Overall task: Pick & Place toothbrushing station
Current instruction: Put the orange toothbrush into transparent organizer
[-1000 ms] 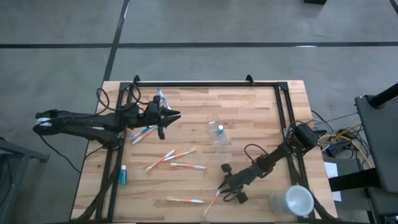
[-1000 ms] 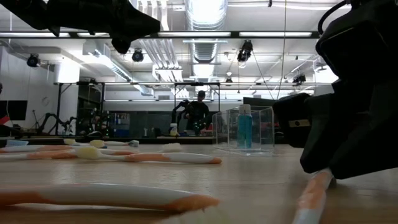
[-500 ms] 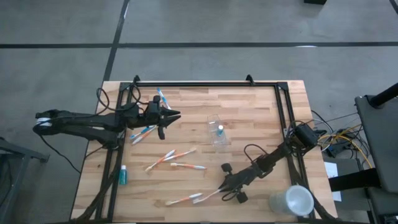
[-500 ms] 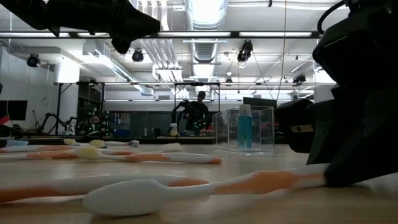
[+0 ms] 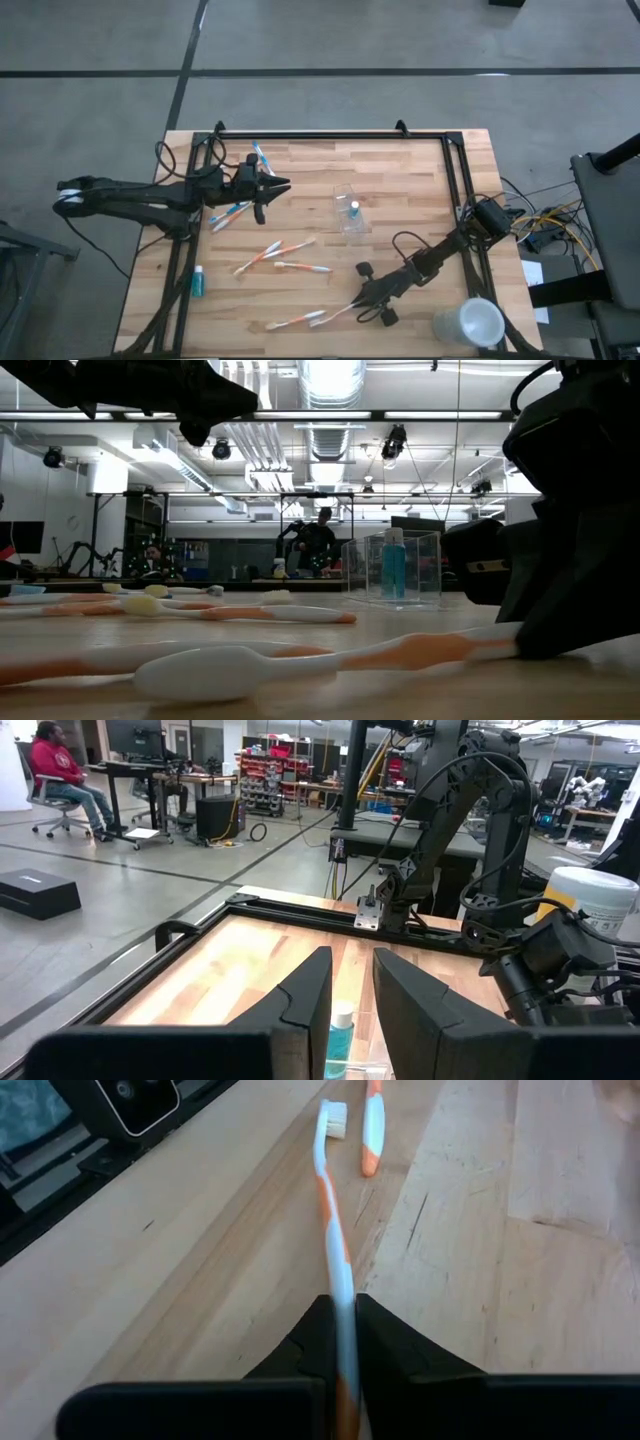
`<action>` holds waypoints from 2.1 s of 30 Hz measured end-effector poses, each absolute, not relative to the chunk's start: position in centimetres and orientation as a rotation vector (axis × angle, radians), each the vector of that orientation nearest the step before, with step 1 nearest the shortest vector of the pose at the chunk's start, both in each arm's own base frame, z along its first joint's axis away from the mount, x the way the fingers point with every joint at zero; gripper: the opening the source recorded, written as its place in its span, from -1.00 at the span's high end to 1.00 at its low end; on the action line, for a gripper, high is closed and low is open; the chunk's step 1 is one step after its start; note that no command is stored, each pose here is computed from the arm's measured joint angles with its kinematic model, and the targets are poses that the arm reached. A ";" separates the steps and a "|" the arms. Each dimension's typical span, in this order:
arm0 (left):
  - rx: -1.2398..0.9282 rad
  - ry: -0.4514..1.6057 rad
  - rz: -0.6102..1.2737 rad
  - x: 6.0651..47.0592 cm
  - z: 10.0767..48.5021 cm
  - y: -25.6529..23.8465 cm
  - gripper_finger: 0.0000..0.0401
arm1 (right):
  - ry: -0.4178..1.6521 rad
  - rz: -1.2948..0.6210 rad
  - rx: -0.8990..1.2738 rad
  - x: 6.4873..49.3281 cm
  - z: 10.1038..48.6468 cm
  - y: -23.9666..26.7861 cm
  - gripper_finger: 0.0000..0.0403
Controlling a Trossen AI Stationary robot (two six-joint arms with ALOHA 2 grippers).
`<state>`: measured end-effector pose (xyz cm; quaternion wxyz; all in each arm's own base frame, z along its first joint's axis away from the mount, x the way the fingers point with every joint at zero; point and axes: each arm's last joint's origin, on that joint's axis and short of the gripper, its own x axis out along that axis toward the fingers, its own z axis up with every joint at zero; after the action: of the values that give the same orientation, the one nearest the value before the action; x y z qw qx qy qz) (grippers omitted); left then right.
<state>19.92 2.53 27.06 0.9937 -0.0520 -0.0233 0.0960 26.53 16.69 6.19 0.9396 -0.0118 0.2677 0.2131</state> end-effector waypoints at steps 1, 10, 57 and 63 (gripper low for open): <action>-0.104 -0.047 0.192 19.9 27.1 2.5 0.60 | 0.546 0.435 -0.024 26.5 6.2 16.7 0.90; -0.104 -0.047 0.192 19.9 27.1 2.5 0.60 | 0.496 0.381 -0.103 26.5 7.6 16.4 0.91; -0.542 -0.440 -0.162 29.8 31.3 2.7 0.60 | 0.121 -0.580 -0.180 23.3 25.8 6.8 0.91; -0.465 -0.450 -0.230 31.2 33.6 2.9 0.60 | 0.119 -0.622 -0.181 23.2 25.9 6.7 0.91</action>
<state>31.19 2.94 33.63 0.9416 -0.2281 -0.2207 -0.1129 23.15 6.67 25.89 0.9462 -0.0889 0.0586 -0.3054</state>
